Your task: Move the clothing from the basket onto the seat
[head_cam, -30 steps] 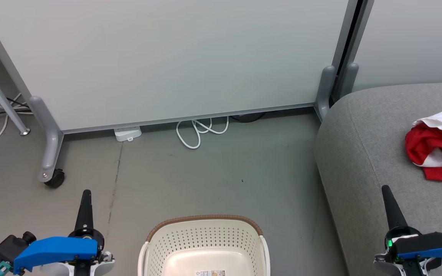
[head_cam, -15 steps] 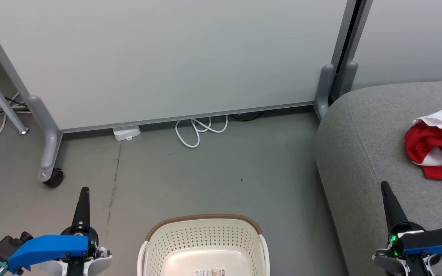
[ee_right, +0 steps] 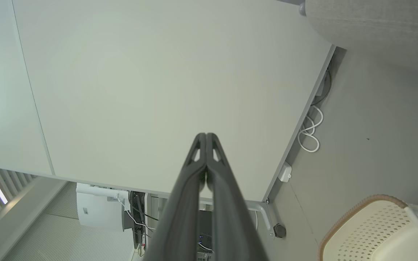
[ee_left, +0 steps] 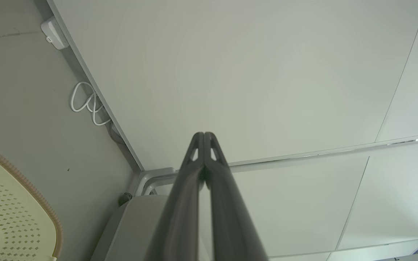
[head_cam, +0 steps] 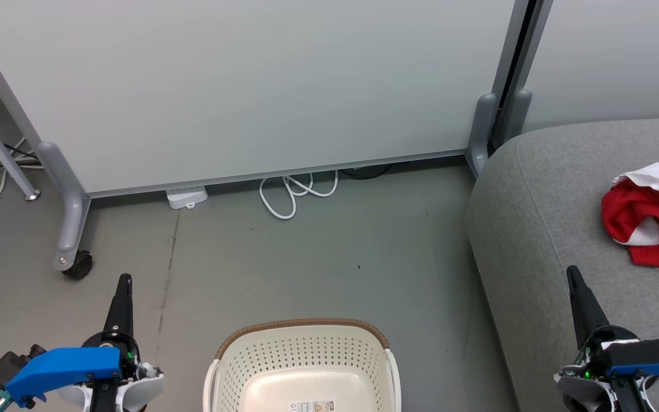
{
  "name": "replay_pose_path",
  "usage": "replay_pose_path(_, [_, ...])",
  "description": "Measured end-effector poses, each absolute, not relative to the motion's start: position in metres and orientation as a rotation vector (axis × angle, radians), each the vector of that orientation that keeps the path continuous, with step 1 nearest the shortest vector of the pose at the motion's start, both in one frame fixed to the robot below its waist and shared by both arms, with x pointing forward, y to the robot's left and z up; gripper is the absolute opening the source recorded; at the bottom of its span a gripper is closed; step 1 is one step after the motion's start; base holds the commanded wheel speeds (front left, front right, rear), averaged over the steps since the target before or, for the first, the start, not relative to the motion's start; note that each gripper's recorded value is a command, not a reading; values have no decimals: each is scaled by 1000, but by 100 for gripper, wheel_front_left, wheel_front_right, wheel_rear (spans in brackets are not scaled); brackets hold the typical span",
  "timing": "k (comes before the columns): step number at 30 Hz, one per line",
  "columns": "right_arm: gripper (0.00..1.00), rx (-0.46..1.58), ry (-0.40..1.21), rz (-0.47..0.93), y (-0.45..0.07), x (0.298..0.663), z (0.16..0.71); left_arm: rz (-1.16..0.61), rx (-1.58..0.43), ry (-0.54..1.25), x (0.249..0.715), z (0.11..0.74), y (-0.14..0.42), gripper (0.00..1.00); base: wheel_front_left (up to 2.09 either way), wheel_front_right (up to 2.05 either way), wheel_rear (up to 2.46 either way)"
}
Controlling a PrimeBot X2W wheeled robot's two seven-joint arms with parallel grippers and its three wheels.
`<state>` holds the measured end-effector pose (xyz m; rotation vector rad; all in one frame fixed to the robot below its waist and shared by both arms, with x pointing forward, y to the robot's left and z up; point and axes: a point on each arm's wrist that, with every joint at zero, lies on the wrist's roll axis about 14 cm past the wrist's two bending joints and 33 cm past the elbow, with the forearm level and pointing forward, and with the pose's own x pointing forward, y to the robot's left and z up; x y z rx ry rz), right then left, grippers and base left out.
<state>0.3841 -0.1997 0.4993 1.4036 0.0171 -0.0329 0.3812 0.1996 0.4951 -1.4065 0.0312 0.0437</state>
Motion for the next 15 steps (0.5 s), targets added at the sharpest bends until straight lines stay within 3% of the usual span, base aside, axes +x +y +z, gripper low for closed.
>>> replay_pose_path(15, [0, 1514, 12, -14, -199, 387, 503, 23, -1516, 19, 386, 501, 200, 0, 0, 0, 0])
